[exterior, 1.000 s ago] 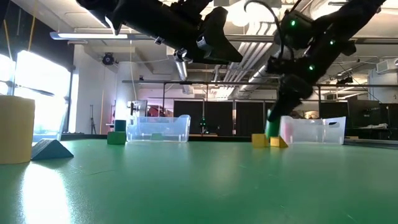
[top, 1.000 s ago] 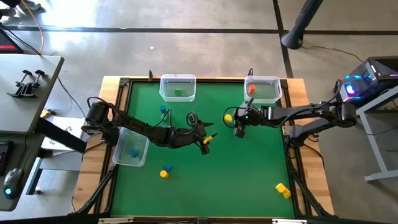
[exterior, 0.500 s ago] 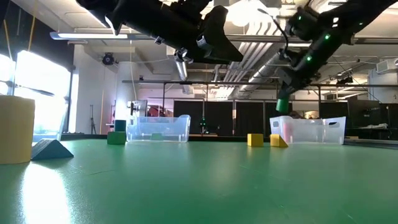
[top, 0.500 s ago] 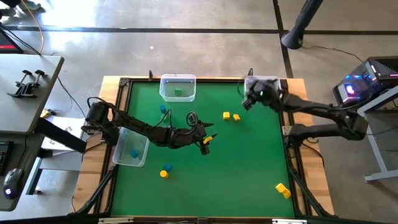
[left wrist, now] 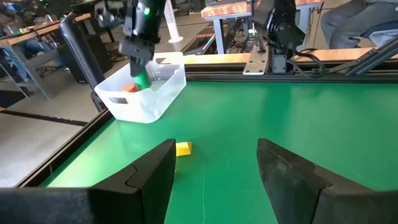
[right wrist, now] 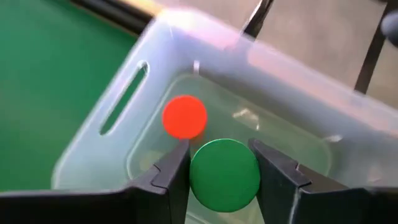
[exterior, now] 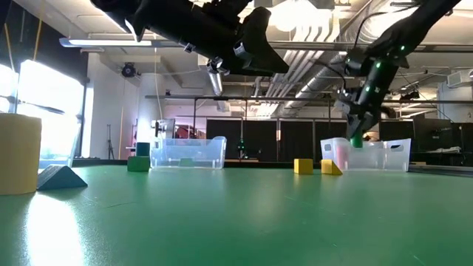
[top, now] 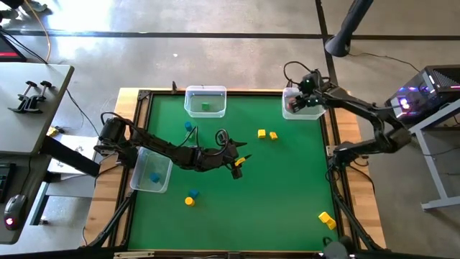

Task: Sort blocks by size
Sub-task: Put the green cylindrical block into the top right transparent bin

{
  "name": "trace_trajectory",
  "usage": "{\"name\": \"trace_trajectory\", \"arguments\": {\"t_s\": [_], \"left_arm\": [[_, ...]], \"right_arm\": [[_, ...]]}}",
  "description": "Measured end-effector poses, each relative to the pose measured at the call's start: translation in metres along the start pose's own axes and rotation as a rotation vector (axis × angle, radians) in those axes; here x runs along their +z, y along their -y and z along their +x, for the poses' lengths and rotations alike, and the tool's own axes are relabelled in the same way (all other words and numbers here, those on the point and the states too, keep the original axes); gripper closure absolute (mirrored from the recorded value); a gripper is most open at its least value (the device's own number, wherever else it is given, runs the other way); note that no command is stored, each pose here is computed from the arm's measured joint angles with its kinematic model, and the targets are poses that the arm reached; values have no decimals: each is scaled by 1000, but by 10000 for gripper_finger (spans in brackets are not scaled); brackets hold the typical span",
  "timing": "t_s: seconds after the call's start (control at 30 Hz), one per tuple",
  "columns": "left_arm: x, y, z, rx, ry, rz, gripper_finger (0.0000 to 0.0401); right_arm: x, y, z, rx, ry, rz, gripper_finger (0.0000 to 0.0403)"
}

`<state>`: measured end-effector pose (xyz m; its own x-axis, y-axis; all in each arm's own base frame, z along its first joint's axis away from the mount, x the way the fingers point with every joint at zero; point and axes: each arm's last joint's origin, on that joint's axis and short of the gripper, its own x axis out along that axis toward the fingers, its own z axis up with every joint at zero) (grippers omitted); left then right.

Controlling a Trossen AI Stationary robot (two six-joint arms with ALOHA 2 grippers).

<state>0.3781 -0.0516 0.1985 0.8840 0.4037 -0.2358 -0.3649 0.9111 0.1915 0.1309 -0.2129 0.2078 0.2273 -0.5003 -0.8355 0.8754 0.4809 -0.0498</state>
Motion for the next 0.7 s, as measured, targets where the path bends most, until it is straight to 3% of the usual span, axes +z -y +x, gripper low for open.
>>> {"name": "trace_trajectory", "arguments": {"t_s": [0.33, 0.7], "left_arm": [[0, 0, 0, 0, -1, 1, 191], [0, 0, 0, 0, -1, 2, 191]], "right_arm": [[-4, -1, 22, 26, -91, -4, 265], [-6, -3, 24, 69, -106, -40, 250]]}}
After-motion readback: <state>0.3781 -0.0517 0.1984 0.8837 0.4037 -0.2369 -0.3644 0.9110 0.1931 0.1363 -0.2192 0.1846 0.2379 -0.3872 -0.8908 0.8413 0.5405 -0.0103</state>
